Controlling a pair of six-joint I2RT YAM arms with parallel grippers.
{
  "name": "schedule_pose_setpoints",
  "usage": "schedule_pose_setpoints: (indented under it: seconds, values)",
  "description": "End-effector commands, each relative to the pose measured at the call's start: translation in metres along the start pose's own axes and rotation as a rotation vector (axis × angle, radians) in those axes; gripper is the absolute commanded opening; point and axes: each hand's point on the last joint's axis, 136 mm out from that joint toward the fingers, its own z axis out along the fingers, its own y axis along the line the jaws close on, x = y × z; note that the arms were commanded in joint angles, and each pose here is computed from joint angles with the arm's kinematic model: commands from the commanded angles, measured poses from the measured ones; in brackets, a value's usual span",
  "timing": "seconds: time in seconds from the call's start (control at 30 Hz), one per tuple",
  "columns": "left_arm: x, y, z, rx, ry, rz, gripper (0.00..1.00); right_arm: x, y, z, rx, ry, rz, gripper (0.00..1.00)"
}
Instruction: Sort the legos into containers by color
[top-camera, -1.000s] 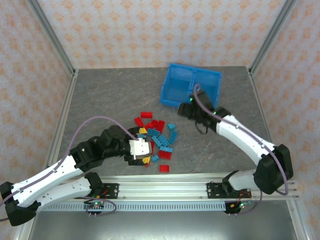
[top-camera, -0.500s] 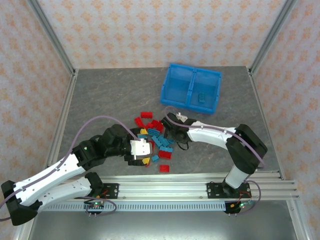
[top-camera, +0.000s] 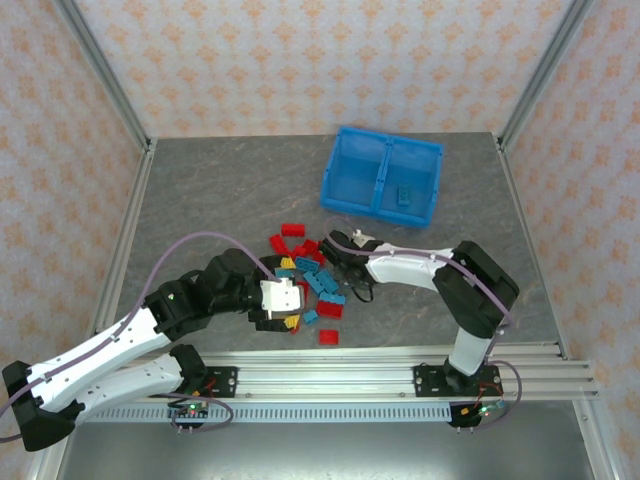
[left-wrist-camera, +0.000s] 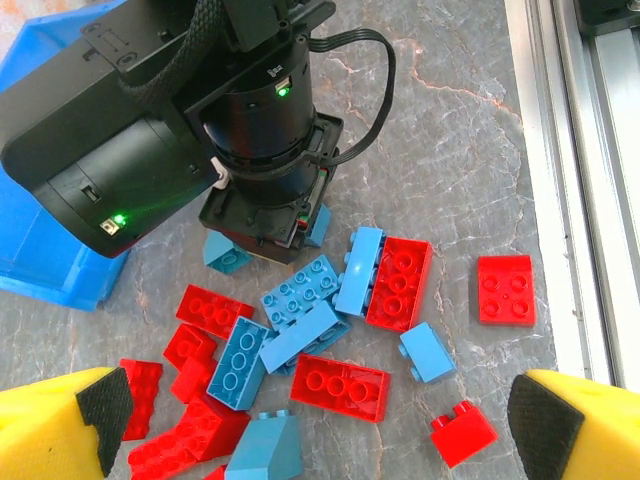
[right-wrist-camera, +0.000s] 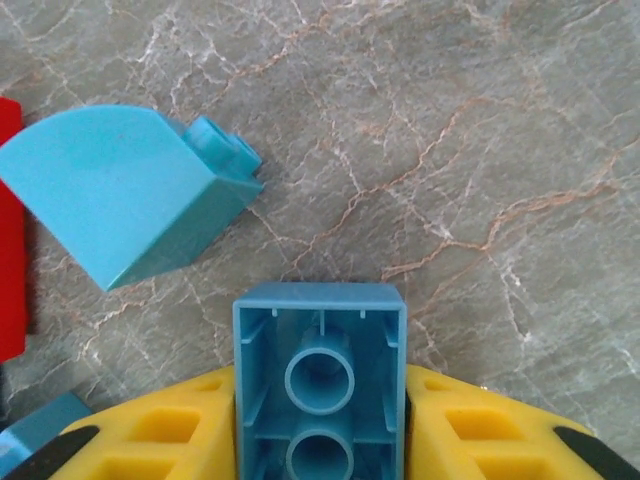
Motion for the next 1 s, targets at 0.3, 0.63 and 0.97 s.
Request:
schedule_pose_setpoints:
  seconds: [0.3, 0.63, 0.97]
  values:
    - [-0.004, 0.016, -0.008, -0.085, -0.02, -0.041, 1.0, -0.123, -0.028, -0.142, -0.024, -0.498, -0.04, 0.33]
    - [-0.005, 0.041, -0.012, -0.214, -0.016, -0.118, 1.0, -0.282, -0.06, -0.085, 0.033, -0.41, 0.046, 0.33]
    - [-0.005, 0.044, -0.017, -0.247, -0.026, -0.115, 1.0, -0.306, -0.06, 0.008, 0.031, -0.2, 0.152, 0.37]
